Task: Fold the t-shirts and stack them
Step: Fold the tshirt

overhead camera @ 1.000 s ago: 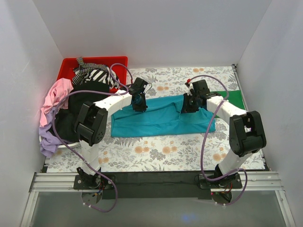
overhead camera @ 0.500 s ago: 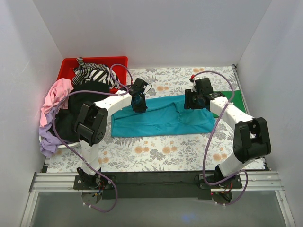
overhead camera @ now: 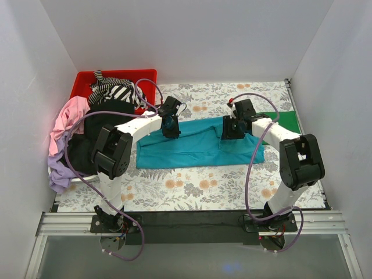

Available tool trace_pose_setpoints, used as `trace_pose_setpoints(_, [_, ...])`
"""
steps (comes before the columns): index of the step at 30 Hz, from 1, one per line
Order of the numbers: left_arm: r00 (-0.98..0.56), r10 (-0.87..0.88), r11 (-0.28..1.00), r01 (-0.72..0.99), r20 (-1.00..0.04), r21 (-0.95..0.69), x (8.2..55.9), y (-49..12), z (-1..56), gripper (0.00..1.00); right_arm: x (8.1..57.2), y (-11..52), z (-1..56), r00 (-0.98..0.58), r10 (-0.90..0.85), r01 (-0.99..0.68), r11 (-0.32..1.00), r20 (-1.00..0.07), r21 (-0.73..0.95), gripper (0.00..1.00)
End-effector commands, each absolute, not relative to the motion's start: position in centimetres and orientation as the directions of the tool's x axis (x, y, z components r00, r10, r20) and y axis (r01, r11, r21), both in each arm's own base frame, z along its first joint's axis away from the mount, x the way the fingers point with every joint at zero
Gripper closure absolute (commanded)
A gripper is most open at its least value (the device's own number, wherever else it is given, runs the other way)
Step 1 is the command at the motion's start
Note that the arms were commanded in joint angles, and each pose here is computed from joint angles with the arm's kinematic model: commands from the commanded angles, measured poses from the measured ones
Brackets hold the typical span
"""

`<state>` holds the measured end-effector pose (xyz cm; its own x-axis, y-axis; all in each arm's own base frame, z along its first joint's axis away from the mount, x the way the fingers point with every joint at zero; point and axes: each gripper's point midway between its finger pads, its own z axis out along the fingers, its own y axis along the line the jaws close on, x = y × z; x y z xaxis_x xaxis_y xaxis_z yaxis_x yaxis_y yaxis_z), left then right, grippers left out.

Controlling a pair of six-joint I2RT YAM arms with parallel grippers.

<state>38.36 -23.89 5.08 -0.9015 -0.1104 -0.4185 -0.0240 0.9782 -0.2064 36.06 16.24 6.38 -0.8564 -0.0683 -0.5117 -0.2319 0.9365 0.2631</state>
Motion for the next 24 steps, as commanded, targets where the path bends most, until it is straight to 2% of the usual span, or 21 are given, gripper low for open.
trace_pose_setpoints(1, [-0.899,-0.101,0.981,-0.019,-0.425,-0.191,38.3,-23.5,5.2,0.87,36.5,17.4,6.4,-0.854,-0.063,-0.254,0.917,-0.517,0.308,0.5])
trace_pose_setpoints(10, [-0.903,-0.095,0.983,-0.02,-0.419,-0.18,38.3,-23.3,4.7,0.87,36.6,18.4,5.6,-0.856,-0.064,-0.278,0.894,-0.514,0.352,0.51])
trace_pose_setpoints(15, [-0.904,-0.096,0.985,-0.025,-0.417,-0.172,38.2,-23.1,4.5,0.88,36.7,19.1,4.7,-0.873,-0.07,-0.283,0.878,-0.483,0.385,0.56])
trace_pose_setpoints(16, [-0.904,-0.094,0.985,-0.024,-0.417,-0.172,38.1,-23.1,4.5,0.88,36.7,19.2,4.7,-0.872,-0.07,-0.286,0.876,-0.484,0.389,0.59])
trace_pose_setpoints(17, [-0.903,-0.095,0.985,-0.025,-0.419,-0.168,38.2,-23.1,4.5,0.88,36.9,19.3,4.7,-0.871,-0.071,-0.288,0.876,-0.486,0.388,0.74])
trace_pose_setpoints(20, [-0.901,-0.096,0.986,-0.027,-0.423,-0.166,38.4,-23.0,4.6,0.88,37.3,19.4,5.0,-0.864,-0.077,-0.301,0.871,-0.497,0.388,0.98])
trace_pose_setpoints(24, [-0.901,-0.095,0.986,-0.027,-0.423,-0.164,38.4,-23.0,4.6,0.88,37.8,19.8,6.6,-0.839,-0.079,-0.331,0.86,-0.538,0.389,0.99])
